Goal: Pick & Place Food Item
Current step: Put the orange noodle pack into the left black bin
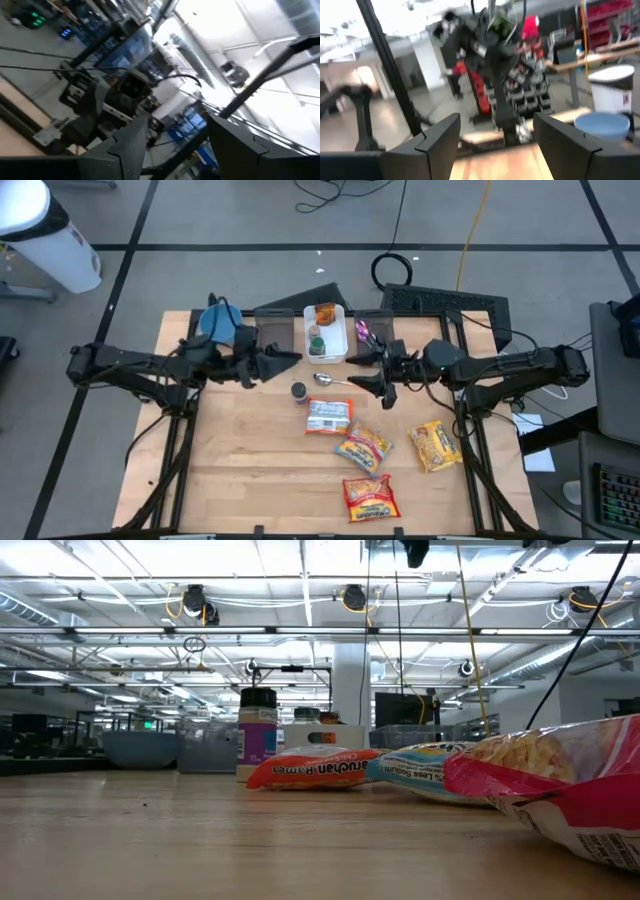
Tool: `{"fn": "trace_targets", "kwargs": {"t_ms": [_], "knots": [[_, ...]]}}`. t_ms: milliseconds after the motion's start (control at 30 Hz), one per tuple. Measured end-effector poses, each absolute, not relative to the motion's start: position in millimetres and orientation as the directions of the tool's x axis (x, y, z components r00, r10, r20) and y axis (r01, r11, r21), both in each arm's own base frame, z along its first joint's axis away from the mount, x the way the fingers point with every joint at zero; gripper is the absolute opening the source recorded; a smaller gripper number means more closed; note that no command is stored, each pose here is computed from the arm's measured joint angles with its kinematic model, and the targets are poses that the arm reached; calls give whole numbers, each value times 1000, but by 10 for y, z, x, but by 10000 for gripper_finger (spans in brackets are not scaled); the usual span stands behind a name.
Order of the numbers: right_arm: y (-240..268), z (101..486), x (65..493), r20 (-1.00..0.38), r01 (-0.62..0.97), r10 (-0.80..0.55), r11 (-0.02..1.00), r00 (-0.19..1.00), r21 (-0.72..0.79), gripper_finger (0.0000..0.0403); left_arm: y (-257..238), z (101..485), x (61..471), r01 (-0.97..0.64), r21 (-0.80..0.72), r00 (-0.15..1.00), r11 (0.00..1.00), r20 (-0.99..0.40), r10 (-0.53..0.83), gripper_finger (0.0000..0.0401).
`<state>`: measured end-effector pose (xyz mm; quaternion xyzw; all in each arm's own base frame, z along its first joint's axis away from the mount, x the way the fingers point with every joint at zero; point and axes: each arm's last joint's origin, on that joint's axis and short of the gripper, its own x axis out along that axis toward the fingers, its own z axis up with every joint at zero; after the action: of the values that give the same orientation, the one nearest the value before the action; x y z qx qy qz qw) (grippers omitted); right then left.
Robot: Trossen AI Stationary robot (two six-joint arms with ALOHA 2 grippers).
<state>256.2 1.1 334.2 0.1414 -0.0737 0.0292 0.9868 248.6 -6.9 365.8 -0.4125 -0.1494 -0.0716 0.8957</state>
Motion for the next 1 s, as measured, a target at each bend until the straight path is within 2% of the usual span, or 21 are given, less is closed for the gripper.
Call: {"fn": "trace_targets", "kwargs": {"t_ms": [100, 300, 567, 700, 833, 1000], "knots": [[23, 3236, 2574, 47, -90, 81, 967, 996, 239, 243, -86, 3621, 2522, 206, -706, 951, 677, 307, 31, 214], [11, 3069, 2568, -125, -46, 79, 969, 989, 244, 244, -62, 3556, 2509, 103, -677, 974, 729, 216, 63, 214], [-34, 3000, 2510, -221, -32, 85, 972, 972, 232, 238, 0, 3445, 2362, -59, -671, 997, 739, 3, 82, 214], [-34, 2948, 2466, -291, -19, 88, 973, 953, 231, 238, -31, 3395, 2347, -57, -682, 997, 730, -76, 7, 214], [-23, 2913, 2444, -333, -20, 92, 976, 938, 215, 237, -134, 3538, 2354, -81, -660, 980, 747, -189, -60, 214], [-7, 2888, 2435, -357, -58, 140, 971, 924, 230, 238, -277, 3755, 2404, -179, -554, 919, 813, -390, -63, 214]]}}
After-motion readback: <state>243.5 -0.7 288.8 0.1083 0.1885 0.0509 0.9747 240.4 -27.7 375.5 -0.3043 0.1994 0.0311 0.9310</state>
